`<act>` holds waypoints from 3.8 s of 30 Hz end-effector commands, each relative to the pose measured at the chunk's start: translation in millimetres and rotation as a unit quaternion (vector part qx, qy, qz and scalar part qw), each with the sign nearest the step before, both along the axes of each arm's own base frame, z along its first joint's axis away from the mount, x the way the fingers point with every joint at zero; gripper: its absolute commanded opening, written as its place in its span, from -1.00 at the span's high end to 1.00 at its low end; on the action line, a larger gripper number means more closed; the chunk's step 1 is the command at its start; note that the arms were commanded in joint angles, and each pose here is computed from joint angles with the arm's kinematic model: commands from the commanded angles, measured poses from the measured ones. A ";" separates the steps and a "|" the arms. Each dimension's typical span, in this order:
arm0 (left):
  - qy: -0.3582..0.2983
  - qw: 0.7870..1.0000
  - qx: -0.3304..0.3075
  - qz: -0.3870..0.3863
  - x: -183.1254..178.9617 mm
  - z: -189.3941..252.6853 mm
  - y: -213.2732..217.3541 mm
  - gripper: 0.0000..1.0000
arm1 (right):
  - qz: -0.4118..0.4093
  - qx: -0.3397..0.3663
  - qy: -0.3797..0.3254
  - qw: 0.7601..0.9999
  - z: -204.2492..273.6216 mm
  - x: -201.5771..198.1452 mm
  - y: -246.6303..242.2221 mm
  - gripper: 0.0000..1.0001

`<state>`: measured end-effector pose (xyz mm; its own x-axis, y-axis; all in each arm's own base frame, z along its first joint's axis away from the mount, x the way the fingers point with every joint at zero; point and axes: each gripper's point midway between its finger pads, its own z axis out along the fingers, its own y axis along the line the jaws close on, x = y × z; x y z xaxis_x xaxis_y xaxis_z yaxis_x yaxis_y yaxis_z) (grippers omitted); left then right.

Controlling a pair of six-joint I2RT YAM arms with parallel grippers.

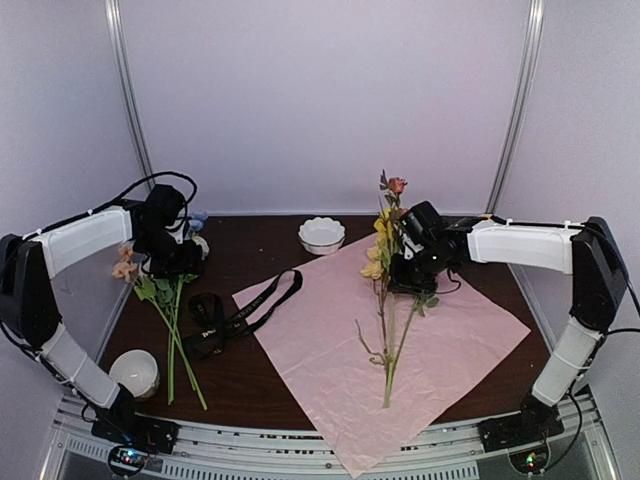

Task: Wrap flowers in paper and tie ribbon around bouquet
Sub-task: Place the fake flower on the flattened wrapping paper, then pick up the fake flower from the corner of the board, then pass from the left arm to the right

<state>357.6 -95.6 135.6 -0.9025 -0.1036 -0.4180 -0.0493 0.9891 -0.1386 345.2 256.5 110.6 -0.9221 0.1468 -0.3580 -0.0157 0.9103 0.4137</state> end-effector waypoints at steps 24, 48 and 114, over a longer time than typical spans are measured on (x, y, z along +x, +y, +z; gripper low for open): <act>0.043 0.978 -0.007 0.204 -77.6 -79.6 43.3 0.42 | -0.024 -0.057 -0.049 0.997 25.8 5.5 -30.9 0.36; 0.039 0.985 0.011 0.165 -71.0 -94.2 41.2 0.63 | -0.004 -0.077 -0.027 0.997 9.7 -0.3 -29.2 0.35; -0.456 0.736 -0.327 -0.378 -127.5 275.6 -250.3 1.00 | 0.329 0.386 -0.330 0.796 332.6 -114.9 176.7 -0.05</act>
<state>243.1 -331.0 380.1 -0.2617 -0.1115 -0.9587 0.8165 0.5040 -0.2815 226.6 424.0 440.0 -0.5266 0.1045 -0.8437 -0.8353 0.1211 0.5363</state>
